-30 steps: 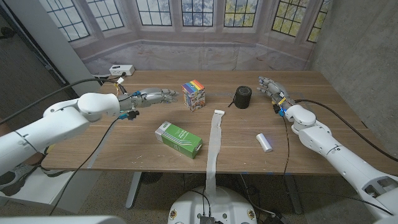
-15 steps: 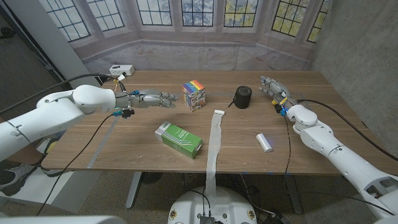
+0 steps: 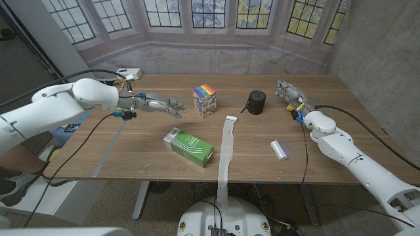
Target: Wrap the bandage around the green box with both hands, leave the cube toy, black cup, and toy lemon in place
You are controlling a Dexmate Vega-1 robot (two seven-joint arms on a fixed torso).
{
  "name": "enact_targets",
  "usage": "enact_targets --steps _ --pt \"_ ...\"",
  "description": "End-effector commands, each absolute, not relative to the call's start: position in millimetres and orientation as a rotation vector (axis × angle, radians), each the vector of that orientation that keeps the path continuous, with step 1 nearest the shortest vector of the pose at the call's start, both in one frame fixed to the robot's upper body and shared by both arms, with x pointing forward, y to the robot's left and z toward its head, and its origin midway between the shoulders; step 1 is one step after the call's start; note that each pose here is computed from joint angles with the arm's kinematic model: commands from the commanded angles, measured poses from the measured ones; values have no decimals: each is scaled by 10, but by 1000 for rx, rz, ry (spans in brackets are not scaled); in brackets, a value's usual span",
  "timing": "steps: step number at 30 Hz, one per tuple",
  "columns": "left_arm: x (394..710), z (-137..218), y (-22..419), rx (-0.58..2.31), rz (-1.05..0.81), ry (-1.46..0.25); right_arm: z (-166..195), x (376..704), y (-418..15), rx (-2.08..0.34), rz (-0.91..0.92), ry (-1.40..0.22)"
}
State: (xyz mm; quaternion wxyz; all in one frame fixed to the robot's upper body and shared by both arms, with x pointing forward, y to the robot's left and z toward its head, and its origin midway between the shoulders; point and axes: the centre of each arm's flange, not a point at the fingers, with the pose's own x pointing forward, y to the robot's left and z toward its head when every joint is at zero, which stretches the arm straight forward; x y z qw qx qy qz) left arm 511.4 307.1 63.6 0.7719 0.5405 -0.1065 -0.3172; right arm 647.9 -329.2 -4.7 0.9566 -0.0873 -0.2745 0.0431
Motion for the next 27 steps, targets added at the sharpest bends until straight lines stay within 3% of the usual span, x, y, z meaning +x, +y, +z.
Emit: enact_targets --steps 1,27 --pt "5082 804 3049 1335 -739 -176 -44 6442 -3274 -168 71 -558" --pt "4933 815 2862 1640 -747 -151 -160 6319 -3368 -143 23 -549"
